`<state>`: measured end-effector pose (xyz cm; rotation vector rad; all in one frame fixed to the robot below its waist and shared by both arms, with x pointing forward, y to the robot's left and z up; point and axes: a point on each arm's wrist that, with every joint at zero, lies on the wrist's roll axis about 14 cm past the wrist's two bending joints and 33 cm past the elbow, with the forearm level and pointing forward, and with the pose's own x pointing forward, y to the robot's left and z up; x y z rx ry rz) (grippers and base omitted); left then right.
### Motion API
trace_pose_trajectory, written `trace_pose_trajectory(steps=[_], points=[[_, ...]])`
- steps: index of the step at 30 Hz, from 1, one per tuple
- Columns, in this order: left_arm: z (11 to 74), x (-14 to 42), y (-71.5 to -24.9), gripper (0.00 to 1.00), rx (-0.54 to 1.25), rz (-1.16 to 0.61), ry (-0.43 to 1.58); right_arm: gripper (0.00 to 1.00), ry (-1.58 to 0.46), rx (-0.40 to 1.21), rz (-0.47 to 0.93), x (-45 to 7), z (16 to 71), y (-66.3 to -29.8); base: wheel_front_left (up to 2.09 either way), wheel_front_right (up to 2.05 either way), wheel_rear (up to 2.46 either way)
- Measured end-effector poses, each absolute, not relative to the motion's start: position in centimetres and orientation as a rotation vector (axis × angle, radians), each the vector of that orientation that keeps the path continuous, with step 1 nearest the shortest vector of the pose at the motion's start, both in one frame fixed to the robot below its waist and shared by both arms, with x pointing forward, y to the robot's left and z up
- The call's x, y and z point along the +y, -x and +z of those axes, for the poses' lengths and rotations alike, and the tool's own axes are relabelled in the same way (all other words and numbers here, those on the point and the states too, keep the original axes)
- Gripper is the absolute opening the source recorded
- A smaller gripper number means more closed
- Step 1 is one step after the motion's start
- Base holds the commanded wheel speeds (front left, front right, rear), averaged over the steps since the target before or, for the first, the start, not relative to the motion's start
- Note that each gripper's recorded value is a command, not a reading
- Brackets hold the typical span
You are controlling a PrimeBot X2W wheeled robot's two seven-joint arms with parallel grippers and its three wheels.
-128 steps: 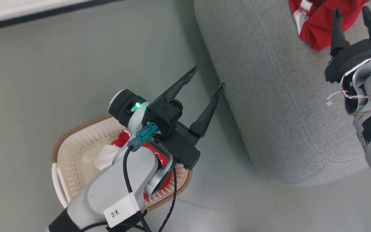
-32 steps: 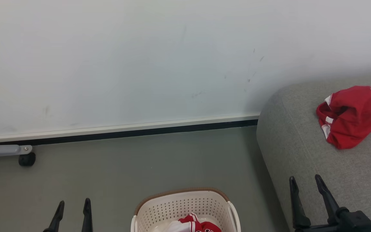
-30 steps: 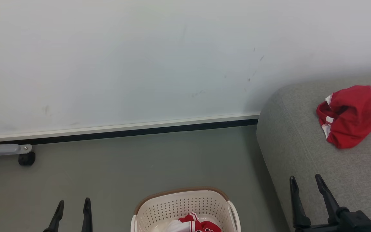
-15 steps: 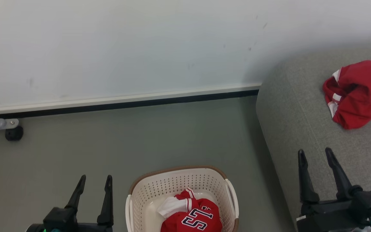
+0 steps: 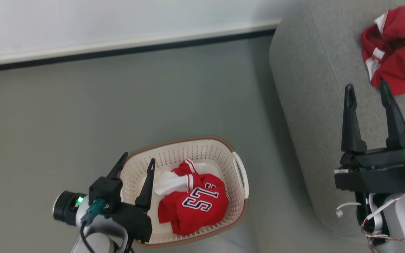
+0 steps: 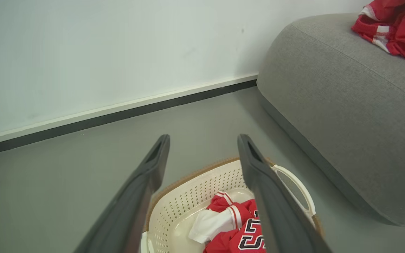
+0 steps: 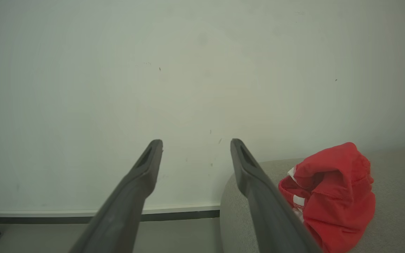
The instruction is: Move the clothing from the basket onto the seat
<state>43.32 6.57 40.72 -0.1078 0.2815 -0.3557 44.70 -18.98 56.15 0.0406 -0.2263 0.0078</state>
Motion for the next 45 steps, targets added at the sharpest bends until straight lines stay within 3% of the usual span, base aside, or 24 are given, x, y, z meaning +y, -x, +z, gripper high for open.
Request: trace_pose_trajectory(steps=[11,26,45], points=[[31.9,3.1,-44.2,1.0,0.534,-0.478,0.058,1.0,-0.013,-0.179,-0.006,-20.2,53.2,-48.6,0.0,0.0,0.0],[22.2,-0.8,-43.3,1.0,0.749,-0.68,-0.032,1.0,0.009,-0.138,-0.013,-21.1,48.8,-53.2,0.0,0.0,0.0],[14.7,-3.7,-41.4,1.0,0.885,-0.827,-0.058,1.0,0.03,0.001,-0.037,-22.4,41.9,-54.3,0.0,0.0,0.0]])
